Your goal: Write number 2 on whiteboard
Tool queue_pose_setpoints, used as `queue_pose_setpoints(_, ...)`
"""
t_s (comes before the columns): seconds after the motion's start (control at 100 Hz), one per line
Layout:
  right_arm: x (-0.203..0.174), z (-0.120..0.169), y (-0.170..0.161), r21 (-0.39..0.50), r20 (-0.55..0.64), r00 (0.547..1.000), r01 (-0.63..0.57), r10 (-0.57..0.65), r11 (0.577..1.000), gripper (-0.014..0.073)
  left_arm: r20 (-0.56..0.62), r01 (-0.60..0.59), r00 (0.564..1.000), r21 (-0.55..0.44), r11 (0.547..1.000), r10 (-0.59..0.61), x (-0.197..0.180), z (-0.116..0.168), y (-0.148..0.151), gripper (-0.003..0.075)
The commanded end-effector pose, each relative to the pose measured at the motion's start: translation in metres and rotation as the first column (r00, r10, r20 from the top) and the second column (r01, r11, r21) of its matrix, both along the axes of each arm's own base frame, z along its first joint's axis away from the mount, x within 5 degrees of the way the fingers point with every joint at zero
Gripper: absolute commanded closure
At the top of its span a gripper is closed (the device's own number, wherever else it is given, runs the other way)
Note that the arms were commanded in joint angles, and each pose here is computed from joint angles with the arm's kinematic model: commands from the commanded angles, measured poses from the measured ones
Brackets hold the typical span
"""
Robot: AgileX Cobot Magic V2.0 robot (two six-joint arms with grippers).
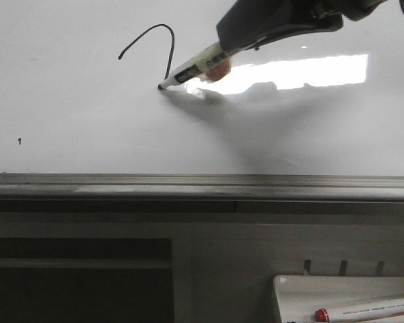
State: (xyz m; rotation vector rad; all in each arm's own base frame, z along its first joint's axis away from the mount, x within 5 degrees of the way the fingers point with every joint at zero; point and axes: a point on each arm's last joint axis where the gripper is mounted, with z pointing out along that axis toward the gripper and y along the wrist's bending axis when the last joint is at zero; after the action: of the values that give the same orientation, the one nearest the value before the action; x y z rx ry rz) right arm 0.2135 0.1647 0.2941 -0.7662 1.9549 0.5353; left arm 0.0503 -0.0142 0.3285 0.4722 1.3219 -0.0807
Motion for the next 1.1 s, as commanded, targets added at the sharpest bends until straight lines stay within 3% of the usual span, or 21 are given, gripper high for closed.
queue_pose_setpoints(0.0, 0.008, 0.001, 0.009, -0.004, 0.034, 0.999, 0.016, -0.016, 1.000, 0.0653, 0.063, 0.044, 0.997, -0.022, 0.999, -0.042, -0.004, 0.013, -0.002, 0.0671)
queue_pose_setpoints(0.2, 0.011, 0.005, 0.054, -0.007, 0.052, 0.995, -0.087, 0.087, 0.996, 0.0653, 0.063, 0.044, 0.997, -0.022, 0.999, -0.042, -0.004, 0.013, -0.002, 0.0671)
queue_pose_setpoints(0.35, 0.014, 0.007, 0.055, -0.004, 0.064, 0.995, -0.076, 0.076, 0.997, 0.0653, 0.063, 0.044, 0.997, -0.022, 0.999, -0.042, -0.004, 0.013, -0.002, 0.0671)
queue_pose_setpoints(0.9, -0.019, -0.006, -0.040, -0.012, 0.047, 0.993, 0.105, -0.104, 0.994, 0.0653, 0.071, 0.038, 0.997, -0.009, 0.999, -0.038, -0.004, 0.013, -0.002, 0.0671)
queue_pose_setpoints(1.09, -0.028, -0.001, -0.048, 0.006, 0.042, 0.995, 0.093, -0.093, 0.996, 0.0653, 0.071, 0.038, 0.997, -0.009, 0.999, -0.038, -0.004, 0.013, -0.002, 0.0671)
